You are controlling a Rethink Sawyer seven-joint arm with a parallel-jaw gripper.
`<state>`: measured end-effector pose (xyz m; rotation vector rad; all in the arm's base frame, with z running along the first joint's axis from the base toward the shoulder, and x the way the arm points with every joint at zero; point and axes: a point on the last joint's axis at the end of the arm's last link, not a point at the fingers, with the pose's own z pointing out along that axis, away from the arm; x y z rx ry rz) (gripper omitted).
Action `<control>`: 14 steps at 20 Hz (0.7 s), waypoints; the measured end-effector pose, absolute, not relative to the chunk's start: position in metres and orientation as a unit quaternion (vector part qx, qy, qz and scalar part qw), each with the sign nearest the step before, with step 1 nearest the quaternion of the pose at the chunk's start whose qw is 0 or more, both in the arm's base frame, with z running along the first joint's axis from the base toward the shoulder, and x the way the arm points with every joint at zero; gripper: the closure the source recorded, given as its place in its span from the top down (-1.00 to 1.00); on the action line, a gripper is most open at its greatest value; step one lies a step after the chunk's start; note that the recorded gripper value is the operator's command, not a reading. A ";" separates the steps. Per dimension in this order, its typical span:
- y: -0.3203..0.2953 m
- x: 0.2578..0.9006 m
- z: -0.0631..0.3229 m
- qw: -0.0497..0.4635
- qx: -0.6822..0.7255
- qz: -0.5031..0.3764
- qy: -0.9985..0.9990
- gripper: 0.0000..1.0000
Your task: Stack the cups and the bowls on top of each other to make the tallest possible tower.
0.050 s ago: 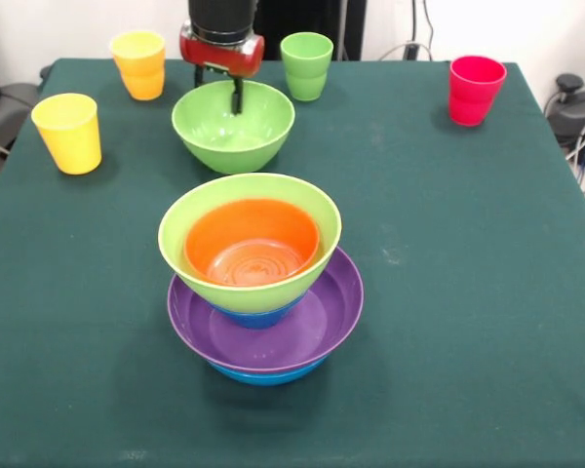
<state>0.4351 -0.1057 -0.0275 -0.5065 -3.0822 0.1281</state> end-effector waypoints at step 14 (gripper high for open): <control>-0.108 0.454 -0.022 -0.012 -0.164 0.038 -0.986 -1.00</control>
